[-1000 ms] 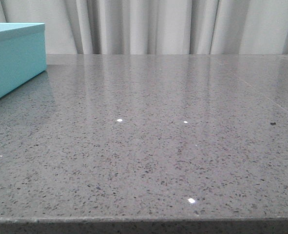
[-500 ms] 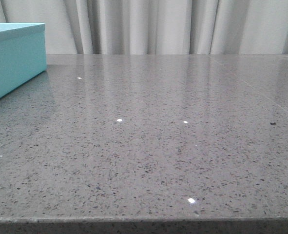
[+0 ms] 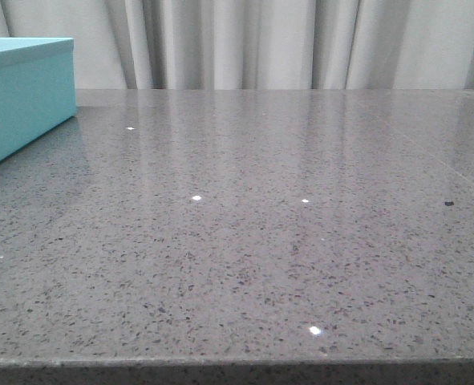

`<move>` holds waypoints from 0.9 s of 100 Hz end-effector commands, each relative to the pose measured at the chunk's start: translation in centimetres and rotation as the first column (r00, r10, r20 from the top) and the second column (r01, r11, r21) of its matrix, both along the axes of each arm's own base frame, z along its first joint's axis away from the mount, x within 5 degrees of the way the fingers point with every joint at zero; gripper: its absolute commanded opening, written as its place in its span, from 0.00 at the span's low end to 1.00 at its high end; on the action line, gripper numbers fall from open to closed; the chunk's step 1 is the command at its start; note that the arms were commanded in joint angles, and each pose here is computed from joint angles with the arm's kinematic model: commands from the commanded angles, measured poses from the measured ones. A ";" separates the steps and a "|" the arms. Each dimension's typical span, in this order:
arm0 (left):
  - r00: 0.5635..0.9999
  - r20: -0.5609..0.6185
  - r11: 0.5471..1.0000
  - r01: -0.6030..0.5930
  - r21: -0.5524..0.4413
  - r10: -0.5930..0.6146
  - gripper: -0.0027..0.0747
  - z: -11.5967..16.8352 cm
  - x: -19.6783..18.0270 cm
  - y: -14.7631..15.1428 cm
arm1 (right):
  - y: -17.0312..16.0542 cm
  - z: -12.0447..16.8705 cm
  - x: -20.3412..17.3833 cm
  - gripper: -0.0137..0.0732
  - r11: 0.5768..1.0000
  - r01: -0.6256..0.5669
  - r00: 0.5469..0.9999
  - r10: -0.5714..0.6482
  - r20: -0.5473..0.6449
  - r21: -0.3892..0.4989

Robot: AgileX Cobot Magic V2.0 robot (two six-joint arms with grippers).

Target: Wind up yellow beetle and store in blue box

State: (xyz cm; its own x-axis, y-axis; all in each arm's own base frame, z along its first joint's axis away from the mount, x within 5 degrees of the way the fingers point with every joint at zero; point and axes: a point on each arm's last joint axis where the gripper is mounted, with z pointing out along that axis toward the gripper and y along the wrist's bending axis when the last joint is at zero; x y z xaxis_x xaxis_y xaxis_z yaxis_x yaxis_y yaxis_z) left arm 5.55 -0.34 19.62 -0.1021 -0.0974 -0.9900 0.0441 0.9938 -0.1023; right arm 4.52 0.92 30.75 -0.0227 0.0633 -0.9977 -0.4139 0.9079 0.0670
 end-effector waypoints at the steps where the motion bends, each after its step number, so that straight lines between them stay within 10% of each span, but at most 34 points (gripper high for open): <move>1: 0.996 0.086 1.000 0.004 -0.021 -0.002 0.01 0.2 -0.1 0.0 | 0.4 0.9 0.0 0.08 1.000 -0.016 0.995 0.015 0.094 0.015; 37: 0.996 0.086 1.000 0.004 -0.021 -0.002 0.01 0.2 -0.1 0.0 | 1.2 -2.2 1.0 0.08 0.995 0.075 0.963 -0.088 0.254 0.060; 90: 0.996 0.086 1.000 0.004 -0.021 -0.002 0.01 0.2 -0.1 0.0 | -0.7 -9.1 1.6 0.08 0.920 0.379 0.916 -0.388 0.098 0.103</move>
State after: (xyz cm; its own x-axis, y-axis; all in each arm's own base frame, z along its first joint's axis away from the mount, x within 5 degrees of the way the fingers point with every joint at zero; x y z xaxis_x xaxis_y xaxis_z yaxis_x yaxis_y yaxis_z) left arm 5.55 -0.34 19.62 -0.1021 -0.0974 -0.9900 0.0441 0.9938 -0.1023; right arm 6.24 0.36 20.81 0.0663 0.1110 -0.9916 -0.0605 0.9924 0.1071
